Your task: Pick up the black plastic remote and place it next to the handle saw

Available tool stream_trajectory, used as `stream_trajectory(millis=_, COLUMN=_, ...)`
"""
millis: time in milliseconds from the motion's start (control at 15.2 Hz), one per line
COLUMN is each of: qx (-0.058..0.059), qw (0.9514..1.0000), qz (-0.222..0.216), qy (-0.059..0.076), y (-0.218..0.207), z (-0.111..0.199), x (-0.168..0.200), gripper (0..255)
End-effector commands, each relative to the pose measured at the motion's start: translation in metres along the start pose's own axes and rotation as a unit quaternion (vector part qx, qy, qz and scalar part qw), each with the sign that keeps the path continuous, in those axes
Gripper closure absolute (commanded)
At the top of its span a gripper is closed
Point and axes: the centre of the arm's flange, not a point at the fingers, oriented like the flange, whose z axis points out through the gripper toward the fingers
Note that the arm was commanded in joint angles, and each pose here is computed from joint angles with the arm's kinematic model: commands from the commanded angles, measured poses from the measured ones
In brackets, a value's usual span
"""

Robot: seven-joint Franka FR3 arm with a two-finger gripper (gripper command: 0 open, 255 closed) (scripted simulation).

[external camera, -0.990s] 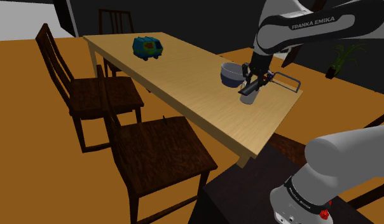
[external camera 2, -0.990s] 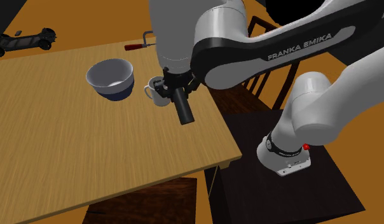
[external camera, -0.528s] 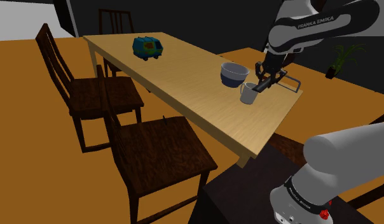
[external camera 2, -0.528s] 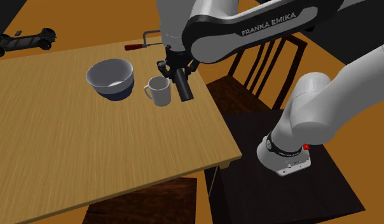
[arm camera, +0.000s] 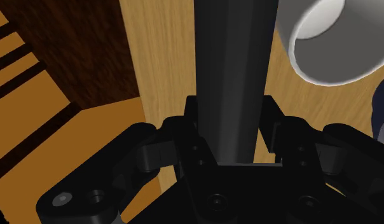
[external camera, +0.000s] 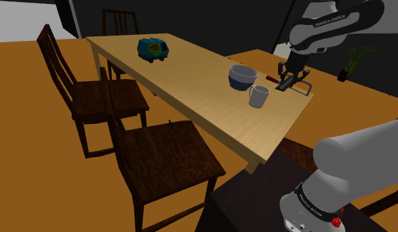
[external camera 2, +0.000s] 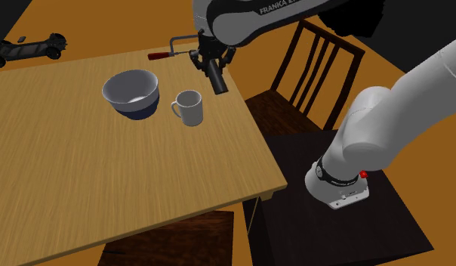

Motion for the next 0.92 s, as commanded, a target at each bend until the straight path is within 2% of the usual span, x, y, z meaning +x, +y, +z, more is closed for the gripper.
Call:
stream_trajectory(millis=0, qx=0.0, qw=1.0, qz=-0.001, qy=0.0, y=0.01, z=0.011, x=0.027, gripper=255)
stream_trajectory(millis=858, qx=0.0, qw=1.0, qz=-0.001, qy=0.0, y=0.056, z=0.049, x=0.188, gripper=255)
